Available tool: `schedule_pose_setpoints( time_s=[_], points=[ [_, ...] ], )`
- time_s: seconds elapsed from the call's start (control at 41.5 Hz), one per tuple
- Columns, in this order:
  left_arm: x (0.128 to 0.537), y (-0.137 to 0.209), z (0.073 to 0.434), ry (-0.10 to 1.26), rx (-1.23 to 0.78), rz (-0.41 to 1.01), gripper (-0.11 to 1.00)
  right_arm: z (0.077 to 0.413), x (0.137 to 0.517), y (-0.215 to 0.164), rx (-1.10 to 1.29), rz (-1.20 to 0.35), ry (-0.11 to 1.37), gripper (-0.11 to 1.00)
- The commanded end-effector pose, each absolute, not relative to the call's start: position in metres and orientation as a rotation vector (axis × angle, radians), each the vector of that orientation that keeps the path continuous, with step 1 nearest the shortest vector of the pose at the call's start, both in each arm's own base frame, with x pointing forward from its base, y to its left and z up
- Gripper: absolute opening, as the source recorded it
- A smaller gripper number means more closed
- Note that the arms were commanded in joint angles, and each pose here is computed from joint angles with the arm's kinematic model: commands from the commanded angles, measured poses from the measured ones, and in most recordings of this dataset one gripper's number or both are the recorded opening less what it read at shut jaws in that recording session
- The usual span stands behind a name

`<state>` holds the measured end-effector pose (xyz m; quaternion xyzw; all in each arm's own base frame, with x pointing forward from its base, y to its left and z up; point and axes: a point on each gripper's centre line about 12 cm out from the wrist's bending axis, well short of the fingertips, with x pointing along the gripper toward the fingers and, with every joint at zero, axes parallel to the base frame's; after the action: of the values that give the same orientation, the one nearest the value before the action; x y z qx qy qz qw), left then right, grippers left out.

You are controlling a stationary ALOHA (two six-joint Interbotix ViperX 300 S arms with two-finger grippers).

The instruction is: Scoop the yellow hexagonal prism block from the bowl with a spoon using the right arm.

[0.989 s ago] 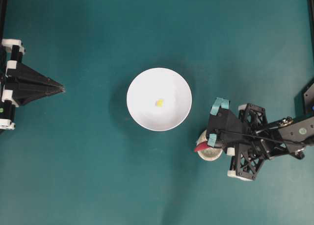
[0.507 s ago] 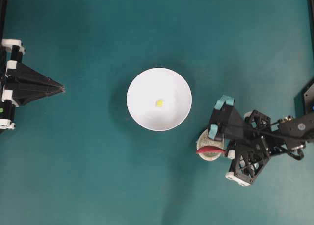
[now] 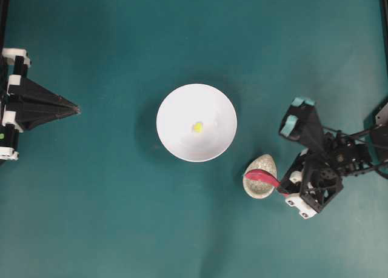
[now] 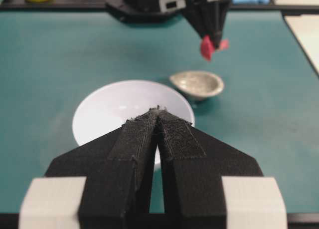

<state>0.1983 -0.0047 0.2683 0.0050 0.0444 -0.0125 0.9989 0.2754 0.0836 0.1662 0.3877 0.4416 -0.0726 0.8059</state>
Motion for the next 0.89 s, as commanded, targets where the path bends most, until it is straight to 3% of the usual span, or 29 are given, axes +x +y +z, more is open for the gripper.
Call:
schedule_pose_setpoints(
  time_s=[0.0, 0.483, 0.869],
  points=[
    [0.200, -0.005, 0.272, 0.083, 0.013, -0.027, 0.00, 0.178, 0.276, 0.083, 0.885, -0.132, 0.866, 0.11],
    [0.200, -0.005, 0.271, 0.089, 0.013, -0.027, 0.00, 0.164, 0.270, 0.072, 1.103, -0.197, 0.709, 0.11],
    [0.200, -0.005, 0.270, 0.096, 0.013, -0.027, 0.00, 0.133, 0.270, 0.082, 1.136, -0.276, 0.806, 0.11]
  ],
)
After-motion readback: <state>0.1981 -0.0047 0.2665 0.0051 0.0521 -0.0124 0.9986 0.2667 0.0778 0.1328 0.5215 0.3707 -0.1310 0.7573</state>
